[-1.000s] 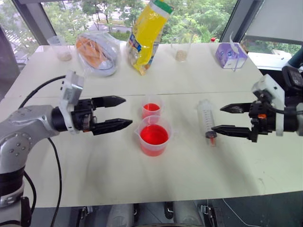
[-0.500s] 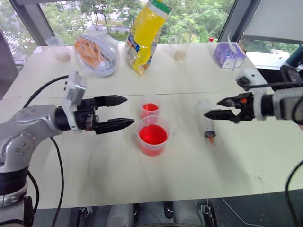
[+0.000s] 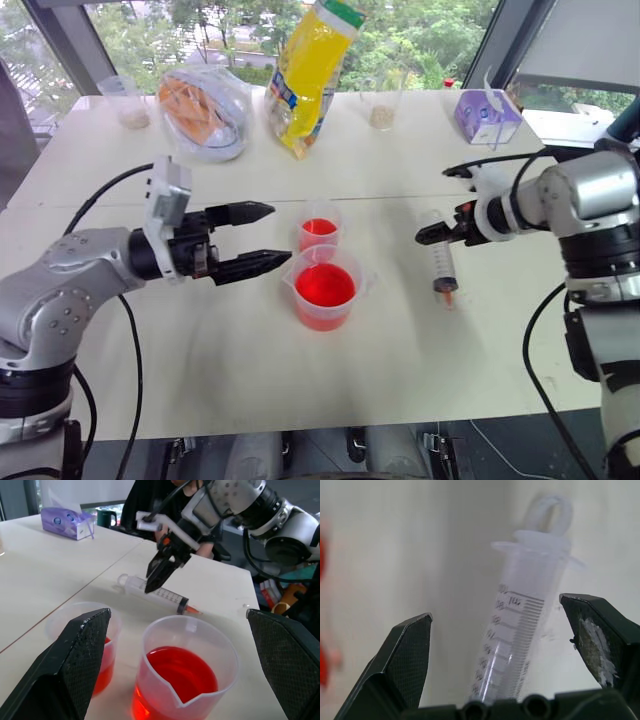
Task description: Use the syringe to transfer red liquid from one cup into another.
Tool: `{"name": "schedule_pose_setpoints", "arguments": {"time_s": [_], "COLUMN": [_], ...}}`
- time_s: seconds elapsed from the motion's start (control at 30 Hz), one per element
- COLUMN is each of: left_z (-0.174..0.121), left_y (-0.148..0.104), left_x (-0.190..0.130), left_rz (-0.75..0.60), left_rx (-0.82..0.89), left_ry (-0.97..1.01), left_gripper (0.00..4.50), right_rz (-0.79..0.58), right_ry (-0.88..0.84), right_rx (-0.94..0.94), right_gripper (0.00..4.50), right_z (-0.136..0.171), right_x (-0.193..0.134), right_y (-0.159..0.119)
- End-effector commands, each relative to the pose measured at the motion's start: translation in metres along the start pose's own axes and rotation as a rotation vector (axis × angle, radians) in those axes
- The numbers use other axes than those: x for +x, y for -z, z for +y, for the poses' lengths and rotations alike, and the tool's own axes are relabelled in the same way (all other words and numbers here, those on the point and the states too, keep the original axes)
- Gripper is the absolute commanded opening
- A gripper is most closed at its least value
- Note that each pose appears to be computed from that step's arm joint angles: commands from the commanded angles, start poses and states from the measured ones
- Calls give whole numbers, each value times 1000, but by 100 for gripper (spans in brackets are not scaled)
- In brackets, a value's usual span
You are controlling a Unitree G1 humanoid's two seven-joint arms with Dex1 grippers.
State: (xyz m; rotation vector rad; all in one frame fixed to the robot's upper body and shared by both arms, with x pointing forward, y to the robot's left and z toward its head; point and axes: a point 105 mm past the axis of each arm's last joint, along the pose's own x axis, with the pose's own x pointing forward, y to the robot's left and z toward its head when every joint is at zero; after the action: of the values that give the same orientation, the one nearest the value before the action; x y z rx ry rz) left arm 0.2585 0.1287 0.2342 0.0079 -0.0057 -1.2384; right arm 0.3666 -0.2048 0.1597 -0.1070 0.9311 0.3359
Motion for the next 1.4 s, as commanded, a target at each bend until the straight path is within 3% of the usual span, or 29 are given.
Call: {"name": "schedule_pose_setpoints", "arguments": {"time_s": [0.03,0.27,0.47,0.5,0.7,0.83,0.97,1.03,1.13,1.27,1.4], "left_z": [-3,-4,-4,-4,0,7,14,18,23,29,34], "left_y": [-10,-10,-10,-10,-17,-25,-32,-37,-42,-50,-57], "left_x": [0,2,1,1,-1,-4,-5,-1,-3,0,3], "left_rz": [-30,-35,-35,-34,-30,-35,-33,-32,-35,-37,-40], "left_rx": [61,71,77,78,94,105,126,138,145,158,168], "left_ry": [-11,-25,-34,-36,-23,-16,-1,6,15,36,53], "left_gripper": [450,450,450,450,450,450,450,450,450,450,450], "right_rz": [-18,32,74,77,-1,-286,-687,-892,-1075,-1188,-1205], "right_ry": [33,36,34,33,-2,-99,-377,-532,-685,-888,-958], "right_rx": [-9,-50,-77,-78,-69,-192,-352,-424,-421,-413,-392], "right_gripper": [445,445,159,138,138,138,138,138,138,138,138], "right_z": [-5,-3,-5,-5,0,24,73,98,123,153,172], "right_x": [4,27,37,38,20,-17,-85,-122,-150,-164,-148], "right_y": [-8,-3,7,8,-7,-49,-79,-81,-80,-64,-50]}}
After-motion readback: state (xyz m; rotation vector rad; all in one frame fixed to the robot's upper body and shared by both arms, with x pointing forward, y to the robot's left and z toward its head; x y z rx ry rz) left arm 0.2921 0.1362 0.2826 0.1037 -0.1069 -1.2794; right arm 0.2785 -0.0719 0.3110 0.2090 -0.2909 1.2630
